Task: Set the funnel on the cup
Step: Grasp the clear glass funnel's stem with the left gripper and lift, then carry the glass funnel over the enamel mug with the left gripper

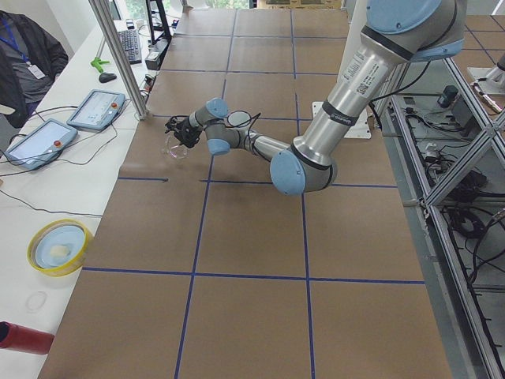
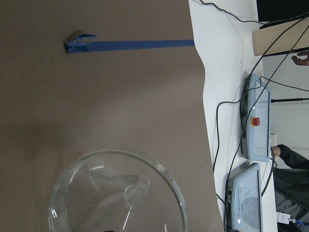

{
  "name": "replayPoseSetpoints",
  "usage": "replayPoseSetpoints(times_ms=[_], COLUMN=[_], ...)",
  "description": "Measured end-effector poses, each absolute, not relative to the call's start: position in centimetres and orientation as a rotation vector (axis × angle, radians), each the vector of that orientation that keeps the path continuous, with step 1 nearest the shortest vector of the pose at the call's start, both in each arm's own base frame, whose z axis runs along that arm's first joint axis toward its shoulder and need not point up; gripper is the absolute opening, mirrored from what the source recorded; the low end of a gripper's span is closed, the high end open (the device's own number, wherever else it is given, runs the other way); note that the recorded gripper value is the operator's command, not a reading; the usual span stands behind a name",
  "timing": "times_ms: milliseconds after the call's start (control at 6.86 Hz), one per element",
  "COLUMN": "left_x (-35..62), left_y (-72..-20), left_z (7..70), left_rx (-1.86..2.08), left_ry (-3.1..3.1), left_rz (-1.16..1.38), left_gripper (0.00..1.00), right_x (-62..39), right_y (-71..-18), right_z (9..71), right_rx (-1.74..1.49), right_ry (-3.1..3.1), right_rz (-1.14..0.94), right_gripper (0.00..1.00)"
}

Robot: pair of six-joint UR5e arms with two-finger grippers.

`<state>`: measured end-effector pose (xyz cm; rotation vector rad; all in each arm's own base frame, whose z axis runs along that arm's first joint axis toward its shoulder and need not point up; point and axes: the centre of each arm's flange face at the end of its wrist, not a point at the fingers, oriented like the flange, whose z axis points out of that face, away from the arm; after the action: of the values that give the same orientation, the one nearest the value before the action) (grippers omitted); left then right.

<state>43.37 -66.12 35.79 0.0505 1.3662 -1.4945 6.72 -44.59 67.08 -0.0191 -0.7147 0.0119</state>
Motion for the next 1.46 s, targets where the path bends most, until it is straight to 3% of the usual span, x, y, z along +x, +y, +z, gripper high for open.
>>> replayPoseSetpoints(times_ms=[291, 437, 583, 1166, 1457], left_x=[43.3, 43.4, 43.4, 43.7, 41.5], left_y=[-67.1, -67.2, -67.3, -67.0, -66.4], left_z=[36.4, 36.6, 36.6, 34.8, 29.1], left_rx=[0.029, 0.027, 0.026, 0.07, 0.051], left_ry=[1.385, 1.383, 1.383, 1.401, 1.469], left_rz=[-1.534, -1.538, -1.539, -1.457, -1.399], left_gripper=[0.56, 0.43, 0.0, 0.0, 0.0], right_x=[6.7, 6.7, 6.7, 6.7, 6.7], right_y=[-44.6, -44.6, -44.6, -44.6, -44.6], right_z=[67.1, 67.1, 67.1, 67.1, 67.1], right_rx=[-0.019, -0.019, -0.019, -0.019, -0.019], right_ry=[-0.715, -0.715, -0.715, -0.715, -0.715], right_rz=[0.012, 0.012, 0.012, 0.012, 0.012], right_gripper=[1.0, 1.0, 1.0, 1.0, 1.0])
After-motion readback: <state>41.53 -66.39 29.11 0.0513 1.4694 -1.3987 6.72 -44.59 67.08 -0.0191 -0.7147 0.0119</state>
